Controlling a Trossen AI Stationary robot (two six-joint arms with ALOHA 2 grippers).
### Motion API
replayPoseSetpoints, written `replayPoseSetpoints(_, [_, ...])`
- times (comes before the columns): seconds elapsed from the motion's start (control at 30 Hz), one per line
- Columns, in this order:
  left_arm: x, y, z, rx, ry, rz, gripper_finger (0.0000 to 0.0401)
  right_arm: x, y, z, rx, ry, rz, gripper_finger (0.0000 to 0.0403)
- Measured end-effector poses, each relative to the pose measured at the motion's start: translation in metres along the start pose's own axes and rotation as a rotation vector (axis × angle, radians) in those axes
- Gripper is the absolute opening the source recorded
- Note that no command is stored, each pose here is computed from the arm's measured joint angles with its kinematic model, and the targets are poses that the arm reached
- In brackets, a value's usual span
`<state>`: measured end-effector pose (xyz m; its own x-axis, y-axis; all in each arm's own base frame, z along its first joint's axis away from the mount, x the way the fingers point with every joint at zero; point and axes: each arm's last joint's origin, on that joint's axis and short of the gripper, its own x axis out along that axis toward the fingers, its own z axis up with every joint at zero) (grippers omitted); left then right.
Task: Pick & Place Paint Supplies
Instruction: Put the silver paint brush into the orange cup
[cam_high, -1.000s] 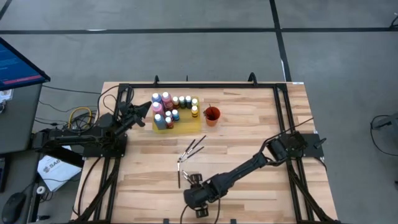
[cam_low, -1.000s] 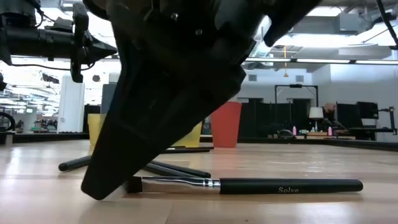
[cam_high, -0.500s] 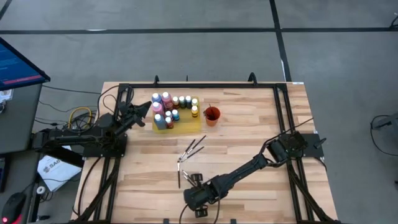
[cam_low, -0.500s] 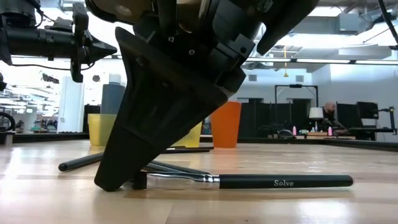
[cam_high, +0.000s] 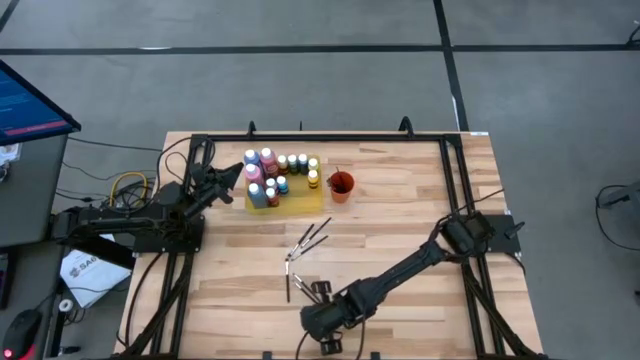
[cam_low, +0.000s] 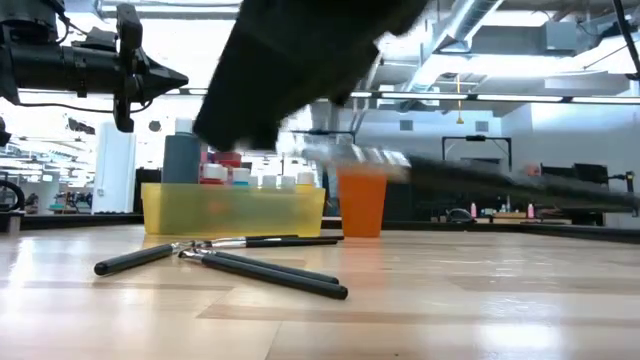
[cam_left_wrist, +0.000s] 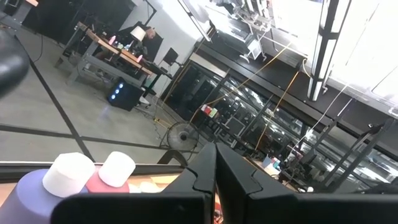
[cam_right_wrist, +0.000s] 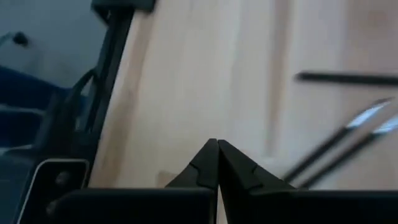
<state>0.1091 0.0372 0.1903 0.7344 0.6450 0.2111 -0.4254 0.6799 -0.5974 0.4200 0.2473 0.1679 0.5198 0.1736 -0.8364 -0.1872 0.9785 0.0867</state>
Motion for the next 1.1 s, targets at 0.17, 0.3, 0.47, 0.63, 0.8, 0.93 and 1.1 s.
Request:
replayPoseSetpoints(0.17, [0.000, 0.000, 0.000, -0.001, -0.001, 0.000, 0.0001, -0.026, -0.010, 0.011, -0.025, -0.042, -0.075, 0.0000])
replayPoseSetpoints(0.3, [0.000, 0.000, 0.000, -0.001, -0.001, -0.001, 0.0001, -0.054, -0.022, 0.025, -0.052, -0.112, -0.146, 0.0000])
replayPoseSetpoints(0.47, [0.000, 0.000, 0.000, -0.002, -0.003, -0.002, 0.0001, -0.083, -0.052, 0.041, -0.068, -0.173, -0.228, 0.0000])
replayPoseSetpoints(0.63, [0.000, 0.000, 0.000, -0.002, -0.003, -0.002, 0.0001, -0.109, -0.087, 0.054, -0.076, -0.217, -0.310, 0.0000])
replayPoseSetpoints(0.8, [0.000, 0.000, 0.000, -0.002, -0.003, -0.002, 0.0001, -0.142, -0.127, 0.064, -0.079, -0.265, -0.382, 0.0000])
replayPoseSetpoints(0.93, [0.000, 0.000, 0.000, -0.002, -0.003, -0.002, 0.0001, -0.171, -0.162, 0.068, -0.065, -0.304, -0.446, 0.0000])
replayPoseSetpoints(1.1, [0.000, 0.000, 0.000, -0.002, -0.003, -0.002, 0.0001, -0.206, -0.208, 0.050, 0.023, -0.412, -0.533, 0.0000])
